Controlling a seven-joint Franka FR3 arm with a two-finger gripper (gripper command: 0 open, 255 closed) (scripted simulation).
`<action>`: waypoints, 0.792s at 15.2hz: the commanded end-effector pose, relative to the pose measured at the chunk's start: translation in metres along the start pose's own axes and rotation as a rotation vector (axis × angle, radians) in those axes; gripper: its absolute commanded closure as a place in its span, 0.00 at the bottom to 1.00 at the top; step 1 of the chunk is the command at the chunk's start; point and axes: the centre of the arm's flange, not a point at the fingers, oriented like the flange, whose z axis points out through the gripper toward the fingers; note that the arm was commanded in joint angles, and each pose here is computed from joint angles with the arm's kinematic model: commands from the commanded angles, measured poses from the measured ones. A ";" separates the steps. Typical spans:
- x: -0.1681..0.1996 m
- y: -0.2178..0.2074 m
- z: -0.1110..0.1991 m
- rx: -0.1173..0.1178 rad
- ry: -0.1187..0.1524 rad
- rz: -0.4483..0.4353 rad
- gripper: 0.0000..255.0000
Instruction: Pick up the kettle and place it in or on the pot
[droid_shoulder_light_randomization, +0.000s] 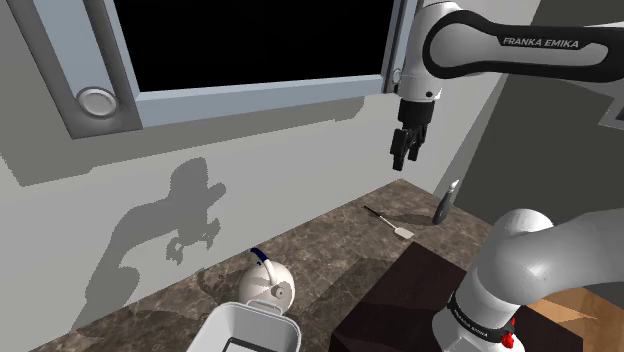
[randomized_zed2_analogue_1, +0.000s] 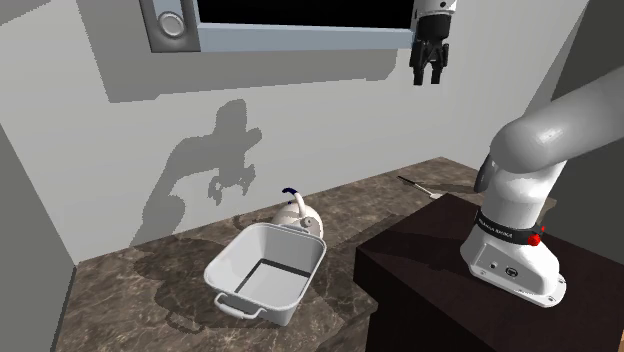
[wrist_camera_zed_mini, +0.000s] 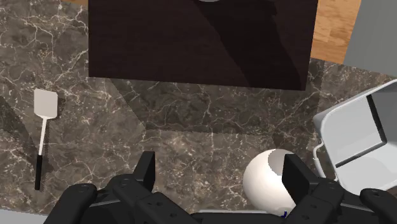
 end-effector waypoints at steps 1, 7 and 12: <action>0.000 0.000 0.000 0.000 0.000 0.000 0.00; 0.044 -0.042 0.050 0.000 0.001 0.029 0.00; 0.082 -0.076 0.092 0.000 0.003 0.053 0.00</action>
